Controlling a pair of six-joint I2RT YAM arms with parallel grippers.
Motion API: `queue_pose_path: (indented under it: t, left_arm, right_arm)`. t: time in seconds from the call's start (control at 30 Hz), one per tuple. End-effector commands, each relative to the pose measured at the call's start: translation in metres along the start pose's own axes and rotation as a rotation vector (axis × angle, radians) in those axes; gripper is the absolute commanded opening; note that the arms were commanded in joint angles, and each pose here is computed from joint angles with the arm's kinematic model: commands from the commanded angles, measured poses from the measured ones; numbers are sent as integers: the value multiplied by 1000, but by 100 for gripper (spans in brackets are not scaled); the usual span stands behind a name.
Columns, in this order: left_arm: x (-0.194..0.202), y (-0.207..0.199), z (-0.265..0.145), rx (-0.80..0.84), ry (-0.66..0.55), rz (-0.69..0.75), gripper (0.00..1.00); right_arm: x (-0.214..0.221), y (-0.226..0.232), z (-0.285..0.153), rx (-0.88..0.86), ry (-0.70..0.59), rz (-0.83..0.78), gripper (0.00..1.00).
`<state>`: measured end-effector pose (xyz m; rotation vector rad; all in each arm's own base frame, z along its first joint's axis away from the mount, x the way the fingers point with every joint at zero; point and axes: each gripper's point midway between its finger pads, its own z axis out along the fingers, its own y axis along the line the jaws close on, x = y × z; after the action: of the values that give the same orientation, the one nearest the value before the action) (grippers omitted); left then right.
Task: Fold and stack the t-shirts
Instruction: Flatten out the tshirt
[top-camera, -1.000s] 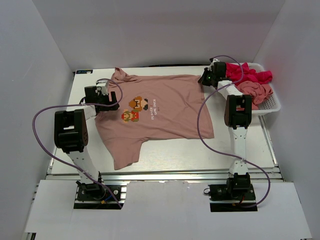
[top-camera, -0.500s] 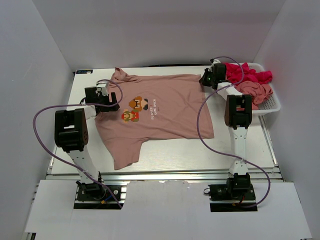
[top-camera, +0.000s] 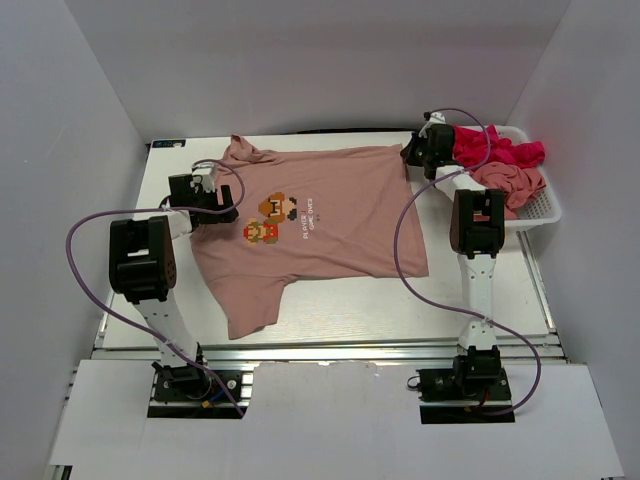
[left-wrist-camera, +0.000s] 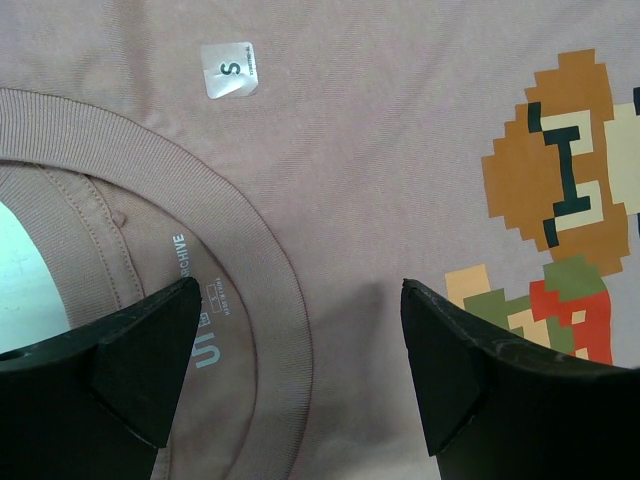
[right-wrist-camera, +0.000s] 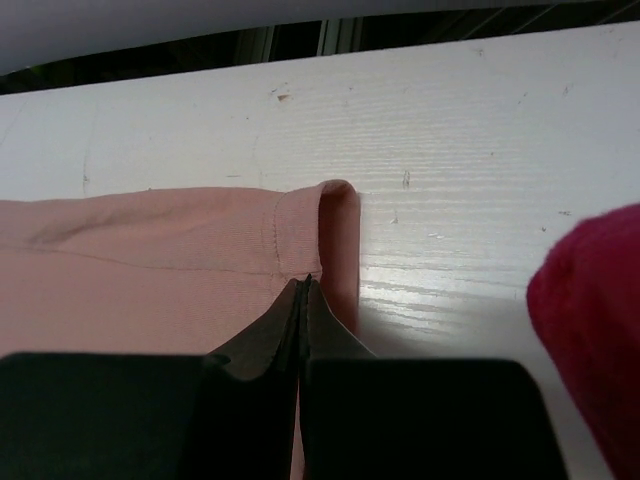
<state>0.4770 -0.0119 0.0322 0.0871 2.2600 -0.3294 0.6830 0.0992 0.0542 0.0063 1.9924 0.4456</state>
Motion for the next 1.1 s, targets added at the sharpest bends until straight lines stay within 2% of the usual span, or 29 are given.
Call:
queue_pose_path:
  t: [0.0,0.33,0.43,0.53,0.57,0.63,0.7,0.73,0.77,0.83,1.0,1.07]
  left_arm:
    - [-4,0,-1,15,-10,0,90]
    - [5,0,2,18,12,-5,90]
    - [6,1,3,20,14,-6,90]
    - [6,1,4,23,14,-8,90]
    - [6,0,4,25,14,-10,90]
    - [5,-1,2,26,13,-11,90]
    - [5,0,2,25,13,-6,90]
    - [4,0,1,23,13,-5,90]
    - [3,0,0,23,11,-3,90]
    - [-4,0,-5,19,-4,2,90]
    - [-34,-5,-32,17,-49,20,91]
    - [-64,-10,-55,5,-105,60,92]
  right_arm:
    - [-76,7,-15,-2,-189,-56,0]
    - [-77,-3,-13,32,-243,-84,0]
    - [-95,2,-24,25,-313,-94,0]
    - [-92,0,-22,29,-319,-98,0]
    - [-108,1,-21,39,-344,-100,0]
    - [-96,-8,-11,62,-307,-91,0]
    - [-96,-11,-10,78,-320,-91,10]
    - [-97,-12,-11,85,-325,-91,20]
    - [-96,-14,-11,96,-325,-84,42]
    - [-101,-12,-18,97,-332,-82,63]
    - [-136,14,-65,85,-400,-114,82]
    - [-154,27,-85,86,-445,-140,89]
